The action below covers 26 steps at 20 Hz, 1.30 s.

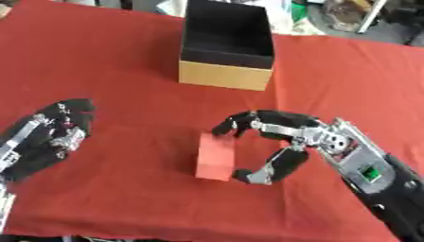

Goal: Pick up objects on the table and place them in the box.

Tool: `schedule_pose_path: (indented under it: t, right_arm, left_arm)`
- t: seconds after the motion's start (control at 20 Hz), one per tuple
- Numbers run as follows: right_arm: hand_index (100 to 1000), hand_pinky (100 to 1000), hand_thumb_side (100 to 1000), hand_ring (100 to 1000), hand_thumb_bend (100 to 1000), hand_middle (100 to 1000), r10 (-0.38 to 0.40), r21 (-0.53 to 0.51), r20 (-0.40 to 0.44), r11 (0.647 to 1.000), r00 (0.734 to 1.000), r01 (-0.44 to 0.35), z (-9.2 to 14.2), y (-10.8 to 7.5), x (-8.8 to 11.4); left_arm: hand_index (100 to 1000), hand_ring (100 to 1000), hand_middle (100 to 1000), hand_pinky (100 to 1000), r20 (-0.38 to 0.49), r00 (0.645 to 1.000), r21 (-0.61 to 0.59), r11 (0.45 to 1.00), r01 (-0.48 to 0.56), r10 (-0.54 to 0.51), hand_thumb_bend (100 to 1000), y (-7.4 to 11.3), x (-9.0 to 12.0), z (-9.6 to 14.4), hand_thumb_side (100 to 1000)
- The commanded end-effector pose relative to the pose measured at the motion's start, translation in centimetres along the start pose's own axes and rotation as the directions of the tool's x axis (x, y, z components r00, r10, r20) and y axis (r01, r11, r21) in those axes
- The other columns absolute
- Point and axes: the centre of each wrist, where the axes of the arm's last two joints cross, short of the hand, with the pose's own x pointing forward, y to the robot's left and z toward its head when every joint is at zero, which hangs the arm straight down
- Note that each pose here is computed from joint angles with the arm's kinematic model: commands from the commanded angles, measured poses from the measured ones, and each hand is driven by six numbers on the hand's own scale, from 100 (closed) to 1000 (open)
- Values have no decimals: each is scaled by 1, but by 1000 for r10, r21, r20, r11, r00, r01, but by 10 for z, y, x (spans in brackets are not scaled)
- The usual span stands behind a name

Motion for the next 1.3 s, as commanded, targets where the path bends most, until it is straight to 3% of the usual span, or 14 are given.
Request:
schedule_pose_path:
  t: [0.05,0.75,1.3]
  right_arm:
    - [942,766,299,892,298,843,31,-30,-2,999,1000,-31,1,-9,3]
    - [943,765,286,891,286,843,53,-113,11,992,999,-51,10,-24,14]
    - [943,765,312,891,294,847,57,-117,-30,991,998,-60,8,-21,11]
  left_arm:
    - [876,853,801,737,18,1000,-2,1000,15,-15,100,2,6,-1,406]
    - [877,854,801,737,14,1000,3,1000,16,-16,100,3,5,0,406]
    - [877,855,801,737,15,1000,2,1000,15,-15,100,3,5,0,407]
